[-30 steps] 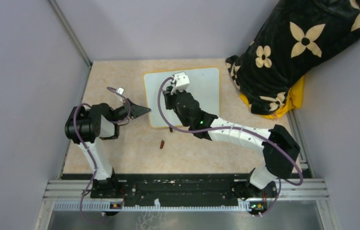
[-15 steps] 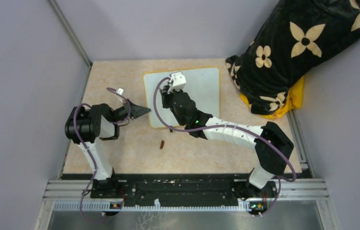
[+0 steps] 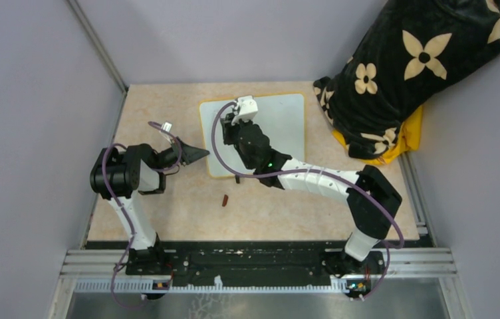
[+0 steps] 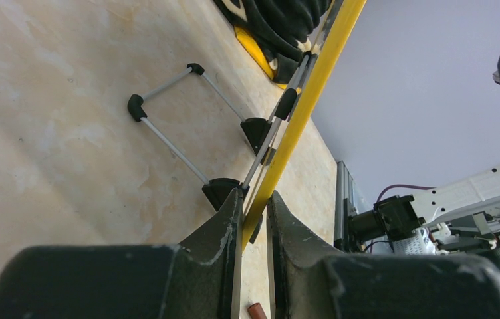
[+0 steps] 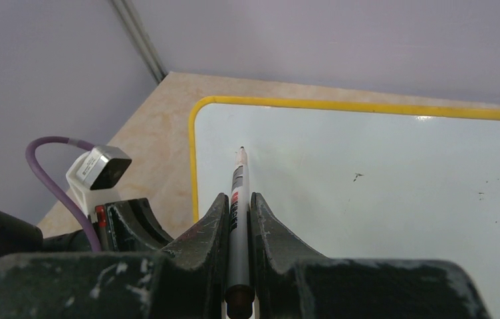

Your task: Write a sentence on the whiteboard

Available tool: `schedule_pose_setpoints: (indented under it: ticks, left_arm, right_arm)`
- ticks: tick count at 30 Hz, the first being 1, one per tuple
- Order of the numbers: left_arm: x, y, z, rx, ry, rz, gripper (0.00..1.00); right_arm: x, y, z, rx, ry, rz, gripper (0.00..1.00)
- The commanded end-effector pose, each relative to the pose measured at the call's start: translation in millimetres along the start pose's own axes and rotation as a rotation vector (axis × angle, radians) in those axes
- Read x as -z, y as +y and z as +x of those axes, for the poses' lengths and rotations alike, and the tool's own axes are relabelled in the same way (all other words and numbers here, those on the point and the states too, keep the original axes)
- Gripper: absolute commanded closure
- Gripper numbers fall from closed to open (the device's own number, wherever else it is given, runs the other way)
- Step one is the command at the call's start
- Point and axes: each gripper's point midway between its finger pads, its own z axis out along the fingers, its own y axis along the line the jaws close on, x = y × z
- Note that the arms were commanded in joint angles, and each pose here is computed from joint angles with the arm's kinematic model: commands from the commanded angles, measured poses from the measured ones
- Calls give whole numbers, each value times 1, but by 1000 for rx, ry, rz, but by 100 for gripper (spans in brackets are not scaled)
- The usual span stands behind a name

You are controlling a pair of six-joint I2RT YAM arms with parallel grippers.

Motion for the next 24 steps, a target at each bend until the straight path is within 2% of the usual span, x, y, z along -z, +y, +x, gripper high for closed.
schedule_pose_setpoints:
  ticks: [1,24]
  left_arm:
    - [-1,-23,-14,-212,-62,81,100]
    - [-1,-24,-15,-220,-73,78,100]
  right_arm:
    - [-10,2,-27,-64,-66,1,100]
    - [-3,-19,6,-61,12,42,100]
